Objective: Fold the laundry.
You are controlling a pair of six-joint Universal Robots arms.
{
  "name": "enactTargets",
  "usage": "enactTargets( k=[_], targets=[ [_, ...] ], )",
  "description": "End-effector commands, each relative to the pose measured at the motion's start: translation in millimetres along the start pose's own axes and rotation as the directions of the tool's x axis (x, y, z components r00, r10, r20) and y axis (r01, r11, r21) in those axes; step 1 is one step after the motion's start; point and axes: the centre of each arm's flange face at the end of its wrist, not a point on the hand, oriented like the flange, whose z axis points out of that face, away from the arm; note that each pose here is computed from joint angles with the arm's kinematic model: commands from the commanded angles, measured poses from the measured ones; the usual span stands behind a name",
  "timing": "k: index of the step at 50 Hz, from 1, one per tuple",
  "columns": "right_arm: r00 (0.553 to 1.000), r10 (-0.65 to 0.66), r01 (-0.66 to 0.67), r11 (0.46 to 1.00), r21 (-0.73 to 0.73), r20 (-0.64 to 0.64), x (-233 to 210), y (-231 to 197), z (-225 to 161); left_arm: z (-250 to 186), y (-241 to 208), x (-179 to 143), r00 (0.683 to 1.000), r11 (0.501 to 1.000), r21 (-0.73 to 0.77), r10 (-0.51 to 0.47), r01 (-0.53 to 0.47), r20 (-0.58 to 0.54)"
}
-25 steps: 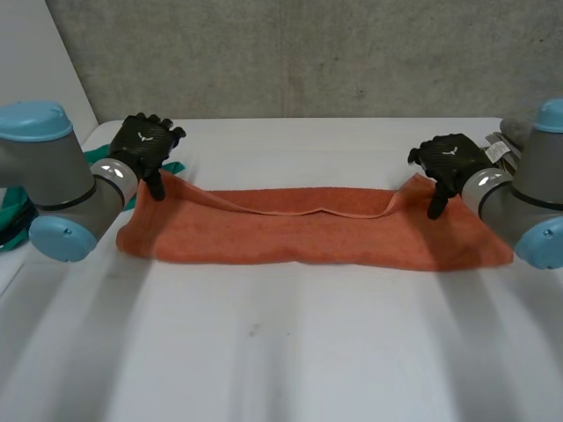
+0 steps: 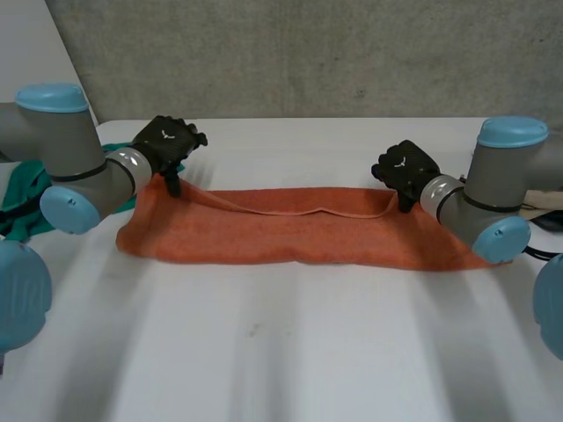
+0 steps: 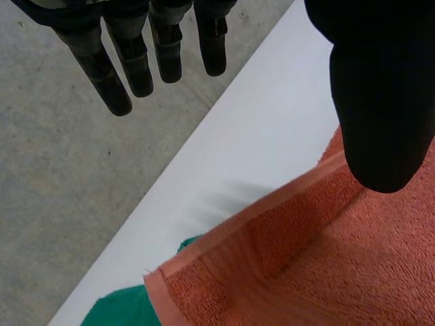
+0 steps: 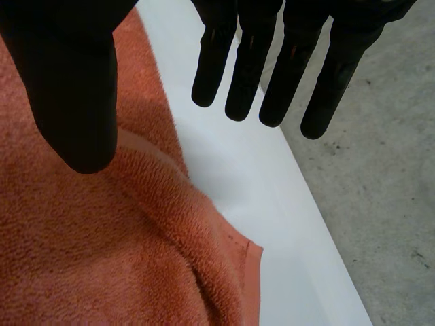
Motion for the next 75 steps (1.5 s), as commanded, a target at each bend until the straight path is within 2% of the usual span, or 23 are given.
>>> enactTargets(
  k=[1, 12, 22, 29, 33, 42, 50, 56, 57, 60, 61, 62, 64, 65, 68, 69, 71, 72, 75],
  targets=[
    [1.0, -0.011, 0.011, 1.0, -0.005, 0.017, -7, 7, 5, 5, 4, -1, 1.0, 1.0, -0.017, -0.008, 0.008, -0.004],
    [0.999, -0.036, 0.036, 0.999, 0.001, 0.001, -12, 21, 19, 12, 11, 0, 1.0, 0.999, -0.028, -0.019, 0.019, -0.003],
    [1.0, 0.007, -0.006, 0.999, 0.041, -0.014, -4, -3, 12, 16, 19, -1, 1.0, 0.999, -0.045, -0.012, 0.013, 0.021],
    [0.998, 0.058, -0.056, 0.992, 0.11, -0.016, 19, -55, -27, 21, 23, -1, 0.999, 0.999, -0.038, -0.009, 0.01, 0.037],
    [0.998, 0.057, -0.052, 0.979, 0.199, -0.02, 31, -90, -55, 23, 25, -1, 0.999, 0.999, -0.037, -0.004, 0.005, 0.038],
    [0.992, 0.098, -0.062, 0.925, 0.374, -0.078, 57, -150, -117, 28, 34, 3, 0.999, 0.999, -0.045, 0.008, -0.006, 0.045],
    [0.978, 0.194, -0.132, 0.865, 0.483, -0.081, 76, -175, -149, 30, 40, 10, 0.996, 0.994, -0.067, 0.084, -0.082, 0.036],
    [0.967, 0.235, -0.164, 0.866, 0.472, -0.095, 82, -161, -135, 31, 38, 21, 0.986, 0.983, -0.078, 0.166, -0.164, 0.023],
    [0.966, 0.238, -0.166, 0.87, 0.465, -0.098, 82, -158, -131, 31, 35, 19, 0.983, 0.981, -0.077, 0.179, -0.176, 0.041],
    [0.963, 0.242, -0.17, 0.887, 0.429, -0.119, 79, -142, -109, 35, 21, -8, 0.952, 0.977, -0.062, 0.213, -0.204, 0.221],
    [0.963, 0.238, -0.165, 0.894, 0.416, -0.129, 78, -138, -103, 36, 15, -16, 0.937, 0.977, -0.044, 0.214, -0.21, 0.275],
    [0.96, 0.229, -0.151, 0.908, 0.39, -0.161, 78, -129, -89, 38, 1, -30, 0.905, 0.975, 0.006, 0.203, -0.221, 0.373],
    [0.954, 0.217, -0.131, 0.923, 0.362, -0.207, 81, -120, -74, 38, -17, -42, 0.879, 0.97, 0.073, 0.177, -0.232, 0.443],
    [0.942, 0.207, -0.108, 0.932, 0.347, -0.264, 86, -115, -61, 36, -36, -51, 0.861, 0.958, 0.153, 0.14, -0.243, 0.49],
    [0.908, 0.197, -0.064, 0.937, 0.343, -0.369, 100, -114, -45, 29, -70, -64, 0.848, 0.921, 0.297, 0.062, -0.252, 0.527],
    [0.867, 0.208, -0.024, 0.926, 0.378, -0.453, 114, -123, -37, 23, -95, -74, 0.835, 0.876, 0.407, -0.008, -0.26, 0.551],
    [0.804, 0.248, 0.009, 0.904, 0.428, -0.54, 132, -132, -32, 13, -121, -84, 0.821, 0.812, 0.521, -0.095, -0.262, 0.562],
    [0.742, 0.303, 0.034, 0.874, 0.485, -0.598, 147, -143, -32, 2, -143, -93, 0.805, 0.756, 0.599, -0.168, -0.265, 0.569],
    [0.641, 0.415, 0.069, 0.807, 0.587, -0.646, 171, -165, -43, -19, -173, -110, 0.774, 0.671, 0.696, -0.289, -0.256, 0.563]
  ],
)
